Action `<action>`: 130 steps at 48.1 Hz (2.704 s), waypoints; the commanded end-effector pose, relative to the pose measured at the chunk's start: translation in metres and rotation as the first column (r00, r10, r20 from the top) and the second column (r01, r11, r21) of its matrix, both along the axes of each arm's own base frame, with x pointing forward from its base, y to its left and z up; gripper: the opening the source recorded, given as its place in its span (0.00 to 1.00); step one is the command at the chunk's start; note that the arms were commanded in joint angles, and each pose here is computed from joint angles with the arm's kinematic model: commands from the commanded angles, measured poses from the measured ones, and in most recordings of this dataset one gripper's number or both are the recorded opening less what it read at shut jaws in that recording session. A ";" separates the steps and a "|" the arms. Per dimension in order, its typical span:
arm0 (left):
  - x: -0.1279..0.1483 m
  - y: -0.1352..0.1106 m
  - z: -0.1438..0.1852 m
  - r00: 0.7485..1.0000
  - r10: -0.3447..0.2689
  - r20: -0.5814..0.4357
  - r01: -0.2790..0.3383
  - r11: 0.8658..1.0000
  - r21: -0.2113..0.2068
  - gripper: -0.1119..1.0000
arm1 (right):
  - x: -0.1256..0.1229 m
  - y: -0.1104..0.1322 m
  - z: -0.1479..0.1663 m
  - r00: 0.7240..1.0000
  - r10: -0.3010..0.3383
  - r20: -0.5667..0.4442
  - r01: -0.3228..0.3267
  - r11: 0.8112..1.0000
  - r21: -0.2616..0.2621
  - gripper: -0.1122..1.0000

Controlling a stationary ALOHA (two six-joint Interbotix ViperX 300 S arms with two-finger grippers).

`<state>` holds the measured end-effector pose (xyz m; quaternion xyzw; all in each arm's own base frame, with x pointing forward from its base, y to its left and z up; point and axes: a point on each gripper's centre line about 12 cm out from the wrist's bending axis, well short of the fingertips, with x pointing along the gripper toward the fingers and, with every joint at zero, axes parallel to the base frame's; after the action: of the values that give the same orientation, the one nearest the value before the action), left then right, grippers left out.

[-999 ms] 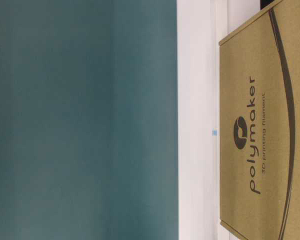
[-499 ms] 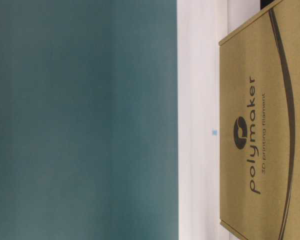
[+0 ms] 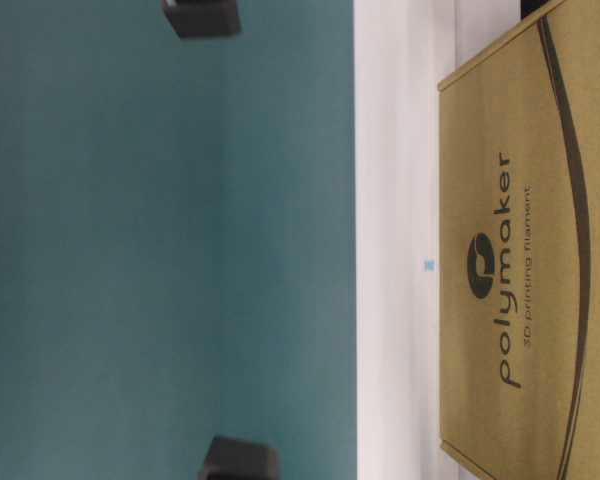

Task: Place the cardboard box on the stand after clamping it between your arms.
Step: 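Move both grippers inward toward the left and right sides of the polymaker box, then press both grippers against the box sides to clamp it between them, then lift the clamped box and carry it back over the white stand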

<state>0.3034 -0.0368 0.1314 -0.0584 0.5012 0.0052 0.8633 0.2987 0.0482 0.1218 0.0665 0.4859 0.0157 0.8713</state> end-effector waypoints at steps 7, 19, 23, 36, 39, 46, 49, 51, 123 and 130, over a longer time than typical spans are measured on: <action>0.022 -0.003 0.001 1.000 0.000 0.023 0.001 1.000 -0.004 0.83 | 0.018 0.010 -0.017 1.000 0.016 -0.005 -0.016 1.000 0.001 0.84; 0.036 -0.005 -0.007 1.000 -0.001 0.017 0.001 1.000 -0.003 0.83 | 0.030 0.013 -0.023 1.000 0.026 0.001 -0.026 1.000 -0.005 0.84; 0.037 -0.005 -0.008 1.000 -0.005 0.015 0.005 1.000 -0.001 0.83 | 0.036 0.013 -0.021 1.000 0.026 0.013 -0.026 1.000 -0.004 0.84; 0.037 -0.005 -0.007 1.000 -0.013 0.014 0.013 1.000 0.004 0.83 | 0.054 0.019 -0.012 0.998 0.041 0.049 -0.041 0.999 -0.006 0.84; 0.037 -0.005 -0.006 1.000 -0.014 0.017 0.014 1.000 0.005 0.83 | 0.055 0.020 -0.013 0.998 0.042 0.044 -0.042 0.999 -0.005 0.84; 0.041 -0.004 -0.003 1.000 -0.009 0.028 0.009 1.000 0.004 0.83 | 0.053 0.024 -0.013 0.998 0.051 0.033 -0.051 0.999 -0.004 0.84; 0.043 -0.003 0.000 0.999 -0.010 0.036 0.010 1.000 0.005 0.83 | 0.053 0.025 -0.011 0.998 0.052 0.030 -0.052 0.999 -0.004 0.84; 0.045 -0.003 0.003 0.999 -0.011 0.047 0.011 1.000 0.005 0.83 | 0.053 0.024 -0.008 0.998 0.051 0.032 -0.051 0.999 -0.004 0.84; 0.059 0.067 0.168 0.996 0.018 0.090 -0.030 0.991 0.130 0.83 | 0.074 -0.036 0.149 0.995 0.076 0.072 -0.066 0.989 -0.134 0.84; 0.066 0.078 0.172 0.996 0.015 0.093 -0.029 0.988 0.152 0.83 | 0.080 -0.046 0.153 0.994 0.066 0.082 -0.054 0.989 -0.135 0.84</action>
<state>0.3439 0.0323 0.2612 0.0068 0.5285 0.0380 0.8481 0.3467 0.0020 0.2397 -0.0174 0.5173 0.0116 0.8556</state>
